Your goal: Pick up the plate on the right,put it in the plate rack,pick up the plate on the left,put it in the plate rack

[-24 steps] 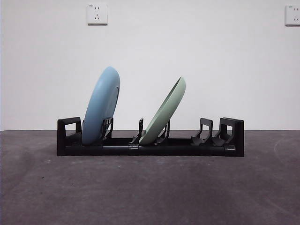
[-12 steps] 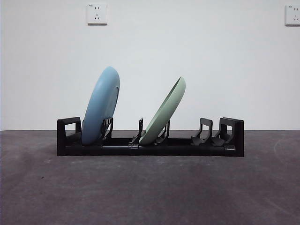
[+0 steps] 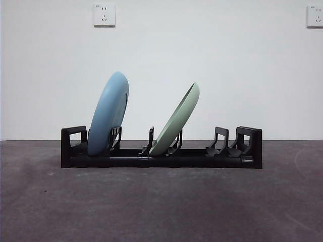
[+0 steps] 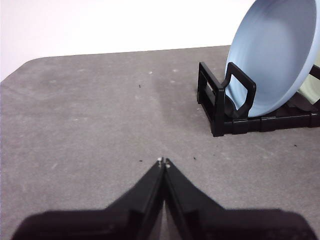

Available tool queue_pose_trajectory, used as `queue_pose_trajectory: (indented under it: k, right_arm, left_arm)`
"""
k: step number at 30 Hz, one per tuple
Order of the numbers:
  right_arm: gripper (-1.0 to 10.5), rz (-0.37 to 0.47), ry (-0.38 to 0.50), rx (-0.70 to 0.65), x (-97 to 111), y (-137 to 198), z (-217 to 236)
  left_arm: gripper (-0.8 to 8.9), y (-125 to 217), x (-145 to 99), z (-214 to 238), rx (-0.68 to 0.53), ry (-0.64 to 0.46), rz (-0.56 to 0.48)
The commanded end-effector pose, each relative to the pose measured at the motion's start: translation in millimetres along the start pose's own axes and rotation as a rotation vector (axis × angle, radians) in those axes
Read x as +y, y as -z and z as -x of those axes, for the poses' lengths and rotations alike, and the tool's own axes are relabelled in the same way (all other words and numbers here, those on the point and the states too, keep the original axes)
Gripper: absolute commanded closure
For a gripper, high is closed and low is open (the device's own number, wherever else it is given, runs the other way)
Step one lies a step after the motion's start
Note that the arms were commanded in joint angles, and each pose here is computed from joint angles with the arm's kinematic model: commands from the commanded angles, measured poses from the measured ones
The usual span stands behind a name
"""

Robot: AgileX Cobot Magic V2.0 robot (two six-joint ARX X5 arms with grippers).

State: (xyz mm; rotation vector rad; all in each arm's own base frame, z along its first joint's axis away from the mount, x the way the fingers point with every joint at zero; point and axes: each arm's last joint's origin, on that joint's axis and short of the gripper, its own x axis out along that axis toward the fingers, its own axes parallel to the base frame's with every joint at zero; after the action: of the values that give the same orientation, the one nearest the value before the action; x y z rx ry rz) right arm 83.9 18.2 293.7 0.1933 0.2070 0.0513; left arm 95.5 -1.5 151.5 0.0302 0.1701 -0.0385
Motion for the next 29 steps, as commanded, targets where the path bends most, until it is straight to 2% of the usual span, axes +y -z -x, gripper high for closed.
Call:
queue_pose_trajectory:
  k: [1,4,12,19,24,29]
  right_arm:
    - [9.5,0.185,0.025,-0.023,-7.5,17.6,-0.4]
    - [9.5,0.212,0.007,-0.025,-15.0,38.3,-1.5]
    - [9.5,0.211,-0.008,-0.083,-29.9,86.3,-21.5]
    - [9.5,0.197,-0.008,-0.047,-36.7,119.7,-33.3]
    - [9.5,0.178,-0.004,-0.008,-39.5,134.0,-38.4]
    - [9.5,0.169,-0.005,-0.011,-39.6,134.2,-38.6]
  left_arm:
    - [8.17,4.8,0.1,-1.4,0.016,-0.003,0.010]
    - [8.17,4.8,0.1,-1.4,0.016,-0.003,0.010]
    - [8.17,4.6,0.1,-1.4,0.014,-0.003,0.010]
    - [8.17,4.6,0.1,-1.4,0.014,-0.003,0.010]
    - [8.17,4.6,0.1,-1.4,0.013,-0.003,0.010]
    - [8.17,4.5,0.1,-1.4,0.013,-0.003,0.010]
